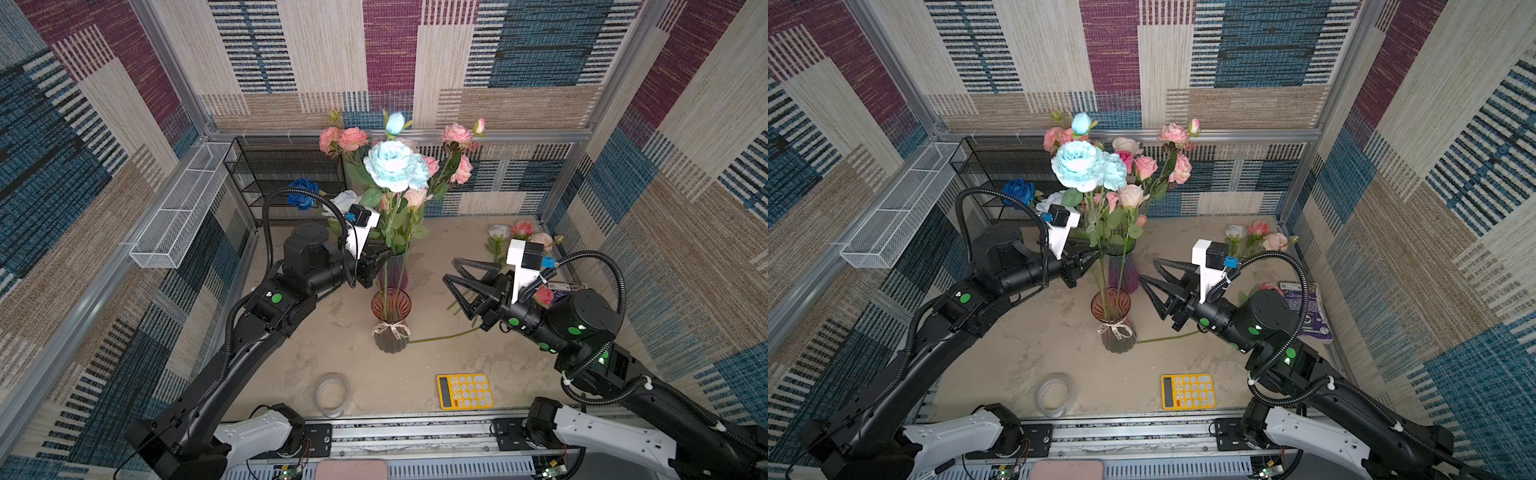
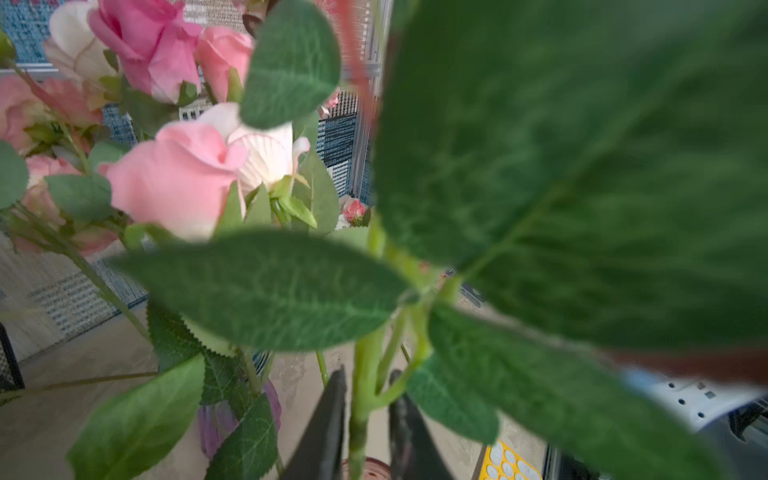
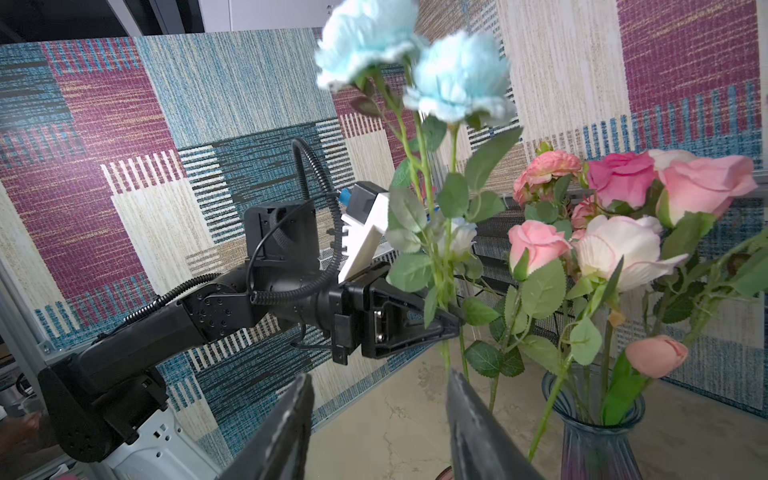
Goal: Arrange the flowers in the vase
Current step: 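Lower the pale blue rose into the red vase while the right gripper withdraws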
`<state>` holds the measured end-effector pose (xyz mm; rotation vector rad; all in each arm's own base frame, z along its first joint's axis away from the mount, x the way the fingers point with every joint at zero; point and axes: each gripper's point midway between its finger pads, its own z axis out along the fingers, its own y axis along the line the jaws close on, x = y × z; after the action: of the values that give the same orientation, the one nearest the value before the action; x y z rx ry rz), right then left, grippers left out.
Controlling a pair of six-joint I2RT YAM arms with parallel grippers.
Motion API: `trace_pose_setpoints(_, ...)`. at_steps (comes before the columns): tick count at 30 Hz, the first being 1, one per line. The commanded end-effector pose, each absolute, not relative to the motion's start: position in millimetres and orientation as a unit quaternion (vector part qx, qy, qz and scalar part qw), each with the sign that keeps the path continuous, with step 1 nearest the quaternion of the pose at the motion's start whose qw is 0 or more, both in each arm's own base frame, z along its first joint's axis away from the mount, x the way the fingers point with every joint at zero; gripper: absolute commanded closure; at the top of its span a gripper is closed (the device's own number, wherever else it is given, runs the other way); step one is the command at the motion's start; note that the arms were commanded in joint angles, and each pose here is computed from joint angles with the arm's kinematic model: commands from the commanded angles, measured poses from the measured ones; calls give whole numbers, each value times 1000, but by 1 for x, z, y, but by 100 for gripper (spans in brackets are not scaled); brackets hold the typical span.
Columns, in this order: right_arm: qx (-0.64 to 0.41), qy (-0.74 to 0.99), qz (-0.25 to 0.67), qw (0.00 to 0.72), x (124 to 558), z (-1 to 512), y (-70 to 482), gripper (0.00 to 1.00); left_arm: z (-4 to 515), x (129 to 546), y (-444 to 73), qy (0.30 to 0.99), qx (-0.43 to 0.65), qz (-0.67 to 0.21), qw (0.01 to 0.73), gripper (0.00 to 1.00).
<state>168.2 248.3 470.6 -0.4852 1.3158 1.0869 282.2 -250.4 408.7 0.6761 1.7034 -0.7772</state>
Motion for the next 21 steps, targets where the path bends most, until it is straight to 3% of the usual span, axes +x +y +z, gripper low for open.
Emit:
trace_pose_setpoints(1,-198,583,467,635,173,467,245,44,413,283,-242,724,240,-340,550,51)
trace_pose_setpoints(4,-185,599,455,632,179,457,243,41,417,277,-231,724,219,-337,561,39)
trace_pose_setpoints(9,-131,662,409,614,202,420,233,41,446,259,-212,698,187,-351,596,32)
trace_pose_setpoints(14,-59,748,340,566,228,348,218,42,458,240,-190,675,152,-362,624,28)
trace_pose_setpoints(21,50,841,279,462,287,233,169,48,422,224,-176,686,114,-381,609,24)
